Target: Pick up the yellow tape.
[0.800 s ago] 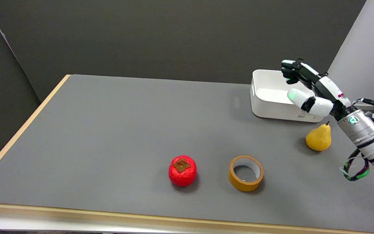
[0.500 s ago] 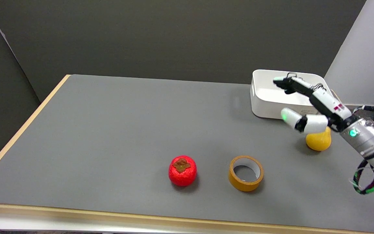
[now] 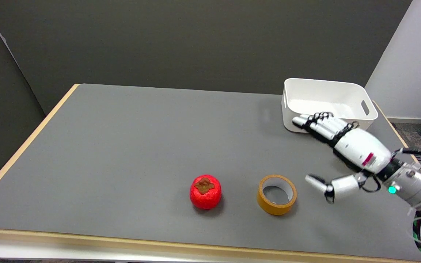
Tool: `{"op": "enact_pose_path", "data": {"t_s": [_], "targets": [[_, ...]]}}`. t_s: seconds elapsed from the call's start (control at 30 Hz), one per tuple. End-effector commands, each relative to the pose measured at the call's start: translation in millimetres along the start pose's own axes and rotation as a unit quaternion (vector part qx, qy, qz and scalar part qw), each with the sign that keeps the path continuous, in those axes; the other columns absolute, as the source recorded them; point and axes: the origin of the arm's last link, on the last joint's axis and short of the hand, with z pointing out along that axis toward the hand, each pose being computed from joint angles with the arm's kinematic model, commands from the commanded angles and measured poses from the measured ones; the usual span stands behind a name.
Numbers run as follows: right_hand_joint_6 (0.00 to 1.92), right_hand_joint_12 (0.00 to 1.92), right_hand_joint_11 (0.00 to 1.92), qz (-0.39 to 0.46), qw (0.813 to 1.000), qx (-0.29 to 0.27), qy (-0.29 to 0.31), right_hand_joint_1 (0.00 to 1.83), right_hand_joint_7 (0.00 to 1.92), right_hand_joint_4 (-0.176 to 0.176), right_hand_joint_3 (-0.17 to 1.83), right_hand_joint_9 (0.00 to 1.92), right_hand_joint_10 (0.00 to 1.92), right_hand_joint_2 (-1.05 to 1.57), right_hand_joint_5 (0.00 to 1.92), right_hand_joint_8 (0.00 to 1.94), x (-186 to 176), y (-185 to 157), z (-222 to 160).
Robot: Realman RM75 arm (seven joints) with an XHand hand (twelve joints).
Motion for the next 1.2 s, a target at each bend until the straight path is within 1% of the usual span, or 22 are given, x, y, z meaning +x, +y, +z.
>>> {"op": "enact_pose_path", "data": {"t_s": [0.03, 0.17, 0.37, 0.53, 0.63, 0.8, 0.93, 1.2], "targets": [[0.00, 1.13, 0.00, -0.151, 0.980, 0.107, -0.074, 0.48, 0.00, 0.057, 0.88, 0.00, 0.40, 0.50, 0.00, 0.01, -39, -56, -4], [0.00, 1.13, 0.01, -0.163, 0.978, 0.104, -0.081, 0.49, 0.00, 0.052, 0.85, 0.00, 0.37, 0.49, 0.00, 0.00, -45, -53, 13], [0.00, 1.14, 0.01, -0.180, 0.975, 0.110, -0.066, 0.45, 0.00, 0.051, 0.84, 0.00, 0.38, 0.48, 0.00, 0.00, -35, -48, 34], [0.00, 1.15, 0.02, -0.159, 0.978, 0.112, -0.072, 0.43, 0.00, 0.049, 0.84, 0.00, 0.39, 0.47, 0.00, 0.00, -37, -45, 53], [0.00, 1.15, 0.02, -0.161, 0.978, 0.106, -0.081, 0.42, 0.00, 0.049, 0.84, 0.00, 0.39, 0.47, 0.00, 0.00, -40, -40, 62], [0.00, 1.15, 0.02, -0.162, 0.977, 0.091, -0.105, 0.42, 0.00, 0.049, 0.84, 0.00, 0.39, 0.47, 0.00, 0.00, -49, -34, 65], [0.00, 1.15, 0.01, -0.134, 0.980, 0.081, -0.119, 0.42, 0.00, 0.048, 0.84, 0.00, 0.36, 0.47, 0.00, 0.00, -55, -32, 60], [0.00, 1.14, 0.01, -0.118, 0.981, 0.070, -0.136, 0.41, 0.00, 0.050, 0.84, 0.00, 0.35, 0.47, 0.00, 0.00, -63, -31, 54]]}}
